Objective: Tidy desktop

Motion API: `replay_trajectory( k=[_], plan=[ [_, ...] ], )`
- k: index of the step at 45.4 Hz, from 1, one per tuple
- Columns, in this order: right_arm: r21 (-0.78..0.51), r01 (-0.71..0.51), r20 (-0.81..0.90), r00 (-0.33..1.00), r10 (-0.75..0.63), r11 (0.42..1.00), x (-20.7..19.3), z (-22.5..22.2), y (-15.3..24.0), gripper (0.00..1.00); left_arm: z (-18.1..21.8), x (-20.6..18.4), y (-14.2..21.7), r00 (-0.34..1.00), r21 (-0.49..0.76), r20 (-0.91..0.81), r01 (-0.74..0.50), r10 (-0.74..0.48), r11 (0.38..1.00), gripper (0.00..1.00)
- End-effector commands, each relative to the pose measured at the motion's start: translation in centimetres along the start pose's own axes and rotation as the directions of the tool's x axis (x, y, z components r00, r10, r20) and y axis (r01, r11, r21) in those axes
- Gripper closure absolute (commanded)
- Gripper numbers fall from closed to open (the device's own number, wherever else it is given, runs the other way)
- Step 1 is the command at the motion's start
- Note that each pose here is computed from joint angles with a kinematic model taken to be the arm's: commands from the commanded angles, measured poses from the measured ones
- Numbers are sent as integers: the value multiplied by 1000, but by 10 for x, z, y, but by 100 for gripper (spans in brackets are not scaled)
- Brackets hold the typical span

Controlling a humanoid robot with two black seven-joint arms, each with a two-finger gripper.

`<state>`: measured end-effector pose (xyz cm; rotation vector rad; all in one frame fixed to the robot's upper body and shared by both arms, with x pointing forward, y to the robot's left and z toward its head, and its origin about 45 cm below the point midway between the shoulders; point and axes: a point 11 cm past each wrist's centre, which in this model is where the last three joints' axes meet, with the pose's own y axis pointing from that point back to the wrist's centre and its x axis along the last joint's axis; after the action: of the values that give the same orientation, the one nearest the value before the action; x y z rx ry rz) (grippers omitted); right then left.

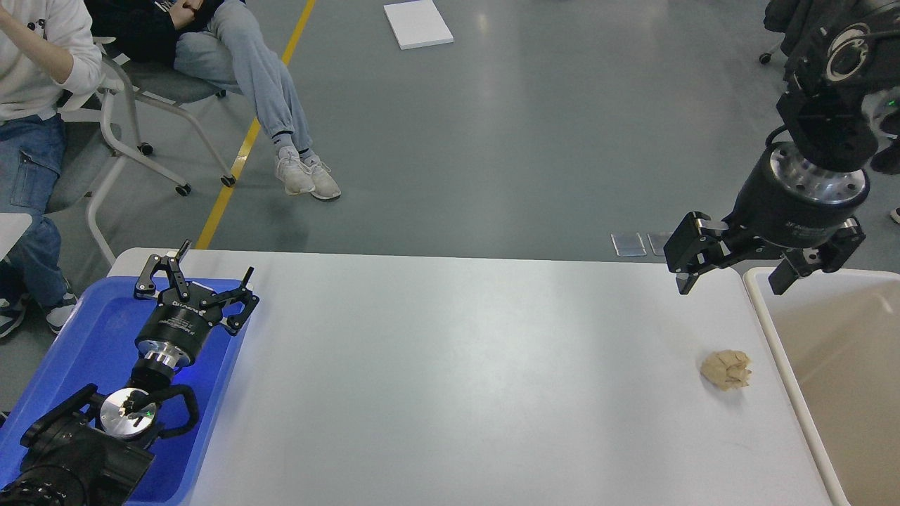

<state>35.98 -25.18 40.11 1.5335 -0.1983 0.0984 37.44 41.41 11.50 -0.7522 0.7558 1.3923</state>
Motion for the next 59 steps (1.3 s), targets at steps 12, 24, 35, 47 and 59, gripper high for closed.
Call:
replay_trajectory(
  k=[12,24,35,47,59],
  plan=[
    [-10,-13,4,1000,13,1000,4,2,2,0,1,0,0,1000,-2,1,0,0,1000,0],
    [0,-18,5,1000,18,1000,5,-1,4,0,0,0,0,1000,-1,0,0,0,1000,0],
    [16,-30,26,999,29,999,10,0,6,0,0,0,0,1000,0,0,0,0,1000,0],
    [-14,-23,43,999,24,1000,8,10,4,0,0,0,0,1000,0,0,0,0,1000,0],
    [-107,-16,-9,1000,15,994,6,26,-8,1,0,0,0,1000,0,0,0,0,1000,0]
  ],
)
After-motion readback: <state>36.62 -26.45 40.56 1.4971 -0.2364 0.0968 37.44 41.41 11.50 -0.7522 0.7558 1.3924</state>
